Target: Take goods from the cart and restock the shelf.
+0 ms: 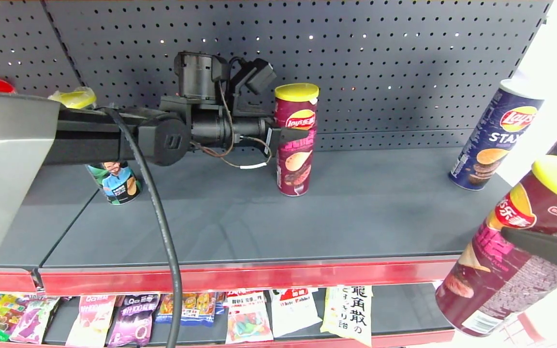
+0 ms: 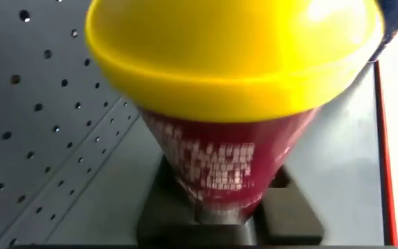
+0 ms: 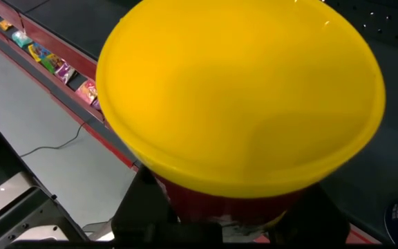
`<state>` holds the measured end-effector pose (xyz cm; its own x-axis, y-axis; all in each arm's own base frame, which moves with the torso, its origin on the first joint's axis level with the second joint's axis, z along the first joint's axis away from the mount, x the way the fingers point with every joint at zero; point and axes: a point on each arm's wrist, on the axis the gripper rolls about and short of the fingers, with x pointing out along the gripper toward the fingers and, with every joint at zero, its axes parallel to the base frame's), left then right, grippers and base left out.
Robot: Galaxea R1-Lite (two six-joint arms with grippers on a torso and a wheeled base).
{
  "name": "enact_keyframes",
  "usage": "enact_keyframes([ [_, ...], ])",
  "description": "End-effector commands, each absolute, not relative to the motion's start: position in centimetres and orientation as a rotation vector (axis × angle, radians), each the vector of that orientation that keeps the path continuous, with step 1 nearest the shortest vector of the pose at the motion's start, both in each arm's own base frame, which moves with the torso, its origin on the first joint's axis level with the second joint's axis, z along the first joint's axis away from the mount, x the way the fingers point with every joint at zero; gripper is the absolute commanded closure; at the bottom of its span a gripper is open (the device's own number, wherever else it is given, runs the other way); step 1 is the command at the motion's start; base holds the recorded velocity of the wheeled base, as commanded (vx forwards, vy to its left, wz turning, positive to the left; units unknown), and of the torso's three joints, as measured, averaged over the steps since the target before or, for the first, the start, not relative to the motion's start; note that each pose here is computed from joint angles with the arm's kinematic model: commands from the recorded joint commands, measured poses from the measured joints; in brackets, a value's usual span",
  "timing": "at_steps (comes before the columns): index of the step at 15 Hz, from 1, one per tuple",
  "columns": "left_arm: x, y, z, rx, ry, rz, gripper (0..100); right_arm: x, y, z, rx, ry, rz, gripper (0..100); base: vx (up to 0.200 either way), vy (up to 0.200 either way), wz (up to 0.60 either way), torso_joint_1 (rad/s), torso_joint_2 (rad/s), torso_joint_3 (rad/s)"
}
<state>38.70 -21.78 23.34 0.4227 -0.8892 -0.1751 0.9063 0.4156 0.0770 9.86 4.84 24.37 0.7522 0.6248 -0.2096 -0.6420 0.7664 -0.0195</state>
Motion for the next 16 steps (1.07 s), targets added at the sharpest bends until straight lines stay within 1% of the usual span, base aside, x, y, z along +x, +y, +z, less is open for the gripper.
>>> enact_keyframes([
  [1, 38.5, -21.9, 23.2, 0.169, 0.119, -1.135, 100, 9.8, 4.8, 24.3, -0.092, 0.196, 0.689, 100, 0.000, 0.000, 0.00, 0.000, 0.00, 0.000],
  [4, 37.4, -21.7, 24.0, 0.166, 0.116, -1.144, 100, 9.9, 4.8, 24.3, -0.092, 0.196, 0.689, 100, 0.000, 0.000, 0.00, 0.000, 0.00, 0.000],
  [6, 35.1, -21.4, 24.8, 0.132, 0.148, -1.166, 100, 9.9, 4.8, 24.3, -0.092, 0.198, 0.690, 100, 0.000, 0.000, 0.00, 0.000, 0.00, 0.000],
  [9, 32.4, -20.7, 24.5, 0.127, 0.190, -1.193, 100, 10.0, 4.8, 24.3, -0.091, 0.200, 0.693, 100, 0.000, 0.000, 0.00, 0.000, 0.00, 0.000],
  [14, 29.7, -20.2, 23.9, 0.125, 0.228, -1.275, 100, 10.1, 4.9, 24.2, -0.091, 0.207, 0.695, 100, 0.000, 0.000, 0.00, 0.000, 0.00, 0.000],
  [16, 29.2, -20.0, 23.5, 0.131, 0.242, -1.286, 100, 10.1, 4.9, 24.1, -0.091, 0.209, 0.694, 100, 0.000, 0.000, 0.00, 0.000, 0.00, 0.000],
])
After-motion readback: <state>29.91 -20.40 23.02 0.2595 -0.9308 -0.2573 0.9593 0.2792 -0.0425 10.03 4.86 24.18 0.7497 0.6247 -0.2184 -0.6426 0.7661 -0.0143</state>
